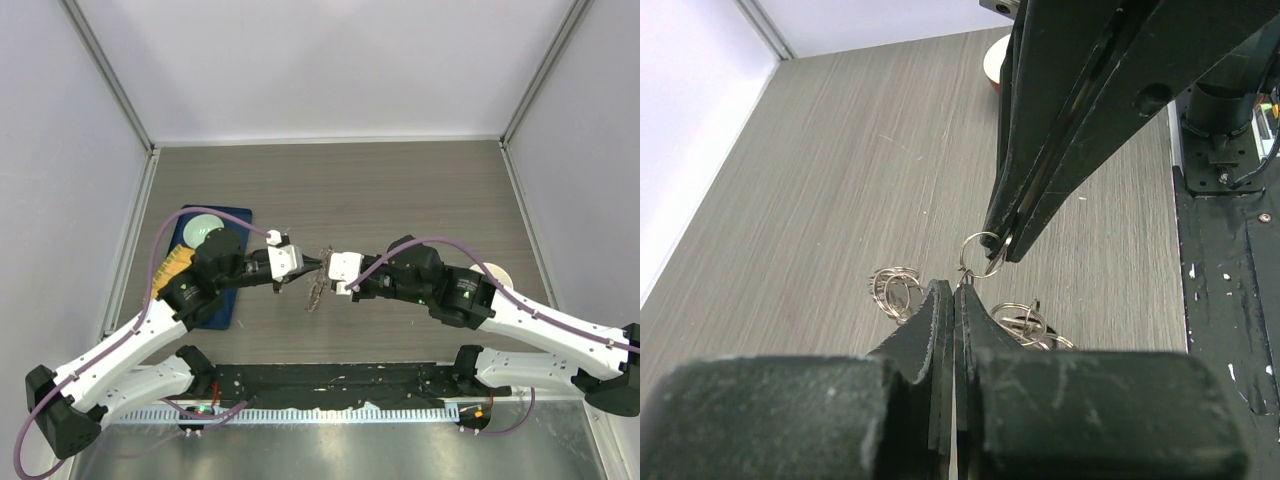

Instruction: Remove the keys from the keyring

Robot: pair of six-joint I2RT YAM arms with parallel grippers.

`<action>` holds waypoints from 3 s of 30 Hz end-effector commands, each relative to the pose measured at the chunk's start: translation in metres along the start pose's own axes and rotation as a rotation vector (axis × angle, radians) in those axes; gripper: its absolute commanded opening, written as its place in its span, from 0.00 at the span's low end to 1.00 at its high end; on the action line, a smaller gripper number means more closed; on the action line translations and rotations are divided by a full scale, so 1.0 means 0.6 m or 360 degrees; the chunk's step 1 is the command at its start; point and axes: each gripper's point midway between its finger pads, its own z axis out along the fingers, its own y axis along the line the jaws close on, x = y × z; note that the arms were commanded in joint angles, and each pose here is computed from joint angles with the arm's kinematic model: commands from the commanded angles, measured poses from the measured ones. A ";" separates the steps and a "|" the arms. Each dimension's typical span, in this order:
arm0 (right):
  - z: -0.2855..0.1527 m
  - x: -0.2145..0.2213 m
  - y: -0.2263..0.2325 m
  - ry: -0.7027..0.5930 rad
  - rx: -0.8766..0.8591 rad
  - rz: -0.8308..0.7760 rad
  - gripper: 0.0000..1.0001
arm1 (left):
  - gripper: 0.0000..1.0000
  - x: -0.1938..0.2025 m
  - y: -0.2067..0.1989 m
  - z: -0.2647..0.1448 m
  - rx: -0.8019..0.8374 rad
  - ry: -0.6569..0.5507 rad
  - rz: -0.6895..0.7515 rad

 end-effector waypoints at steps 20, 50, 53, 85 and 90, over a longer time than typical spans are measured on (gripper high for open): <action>0.014 -0.013 -0.013 -0.0108 0.0163 0.0288 0.01 | 0.00 -0.085 0.038 -0.019 -0.0213 -0.0319 -0.0059; -0.151 -0.126 -0.182 -0.0416 0.0864 0.0761 0.44 | 0.00 -0.181 -0.020 -0.038 0.0144 -0.0996 -0.0644; -0.146 -0.156 -0.185 -0.0456 0.0720 0.0787 0.42 | 0.00 -0.185 -0.018 -0.040 0.0162 -0.1036 -0.0696; -0.064 -0.141 -0.116 -0.0780 -0.0304 0.1382 0.20 | 0.00 -0.184 0.027 -0.065 0.0225 -0.1198 -0.0795; -0.061 -0.138 -0.097 -0.0781 -0.0353 0.1410 0.20 | 0.00 -0.183 0.033 -0.061 0.0207 -0.1196 -0.0804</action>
